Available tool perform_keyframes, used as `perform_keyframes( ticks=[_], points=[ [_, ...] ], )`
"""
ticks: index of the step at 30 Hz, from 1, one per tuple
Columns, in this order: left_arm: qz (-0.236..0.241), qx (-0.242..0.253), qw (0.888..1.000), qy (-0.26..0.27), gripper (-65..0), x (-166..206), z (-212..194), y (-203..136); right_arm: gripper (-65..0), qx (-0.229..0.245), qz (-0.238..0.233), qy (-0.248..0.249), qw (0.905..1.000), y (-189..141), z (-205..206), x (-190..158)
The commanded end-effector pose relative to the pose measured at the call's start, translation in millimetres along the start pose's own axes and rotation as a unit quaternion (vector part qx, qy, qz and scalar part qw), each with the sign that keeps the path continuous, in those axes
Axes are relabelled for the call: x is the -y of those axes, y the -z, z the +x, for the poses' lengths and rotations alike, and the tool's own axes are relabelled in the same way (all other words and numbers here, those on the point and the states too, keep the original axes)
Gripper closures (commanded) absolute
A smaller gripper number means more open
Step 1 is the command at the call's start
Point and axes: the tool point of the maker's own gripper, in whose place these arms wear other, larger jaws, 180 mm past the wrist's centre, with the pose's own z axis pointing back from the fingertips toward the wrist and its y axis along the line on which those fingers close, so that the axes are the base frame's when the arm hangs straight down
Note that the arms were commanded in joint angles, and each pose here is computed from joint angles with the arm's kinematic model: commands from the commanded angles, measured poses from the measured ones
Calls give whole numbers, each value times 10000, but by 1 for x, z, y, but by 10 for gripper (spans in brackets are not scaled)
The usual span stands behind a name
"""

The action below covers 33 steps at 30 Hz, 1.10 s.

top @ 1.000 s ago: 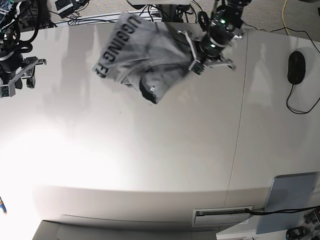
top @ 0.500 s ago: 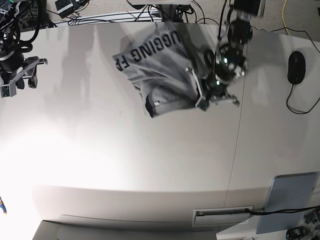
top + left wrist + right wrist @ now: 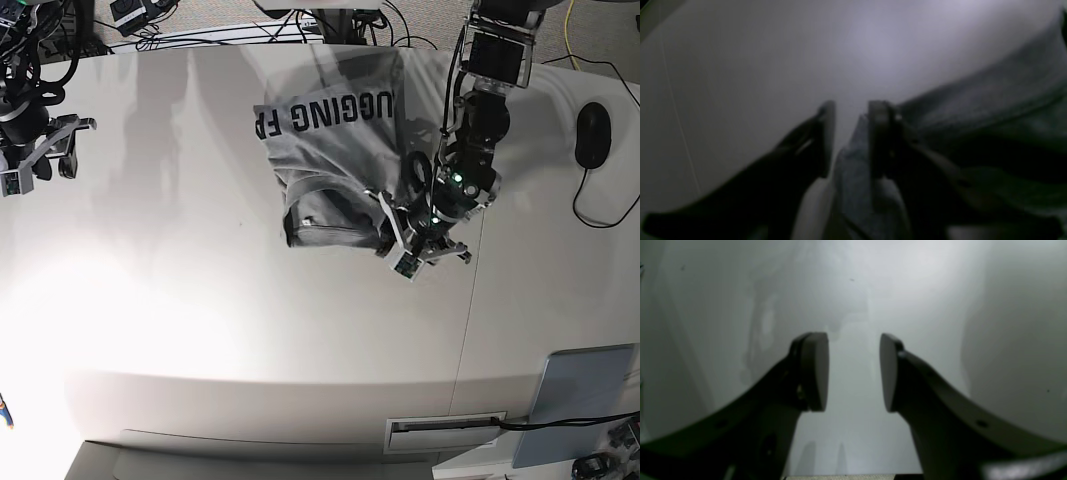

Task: Fold the T-shirt properly

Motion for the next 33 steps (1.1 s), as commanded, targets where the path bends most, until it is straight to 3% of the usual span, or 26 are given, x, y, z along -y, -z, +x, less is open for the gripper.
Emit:
perform_keyframes(
  ticks=[1,7,16,26,33],
  points=[
    [41,292,9996,-7,-227,-7,22,-1,-251,225,-9,-116,9997,-3,13,2],
    [18,212,9998,-56,-247,-7,25,-3,-251,327,61,-99,9994,-3,17,-1],
    [9,424,9977,-529,-247,-11,32,-25,-251,391,1024,-769,9910,21,27,-68],
    [653,-30,9902,-1232,-247,-46,-33,-64,-251,925,1572,-1573,9706,44,72,-137],
    [654,-301,9821,-1739,-247,-44,-79,-89,-251,897,1846,-1580,9659,73,89,-153]
  ],
)
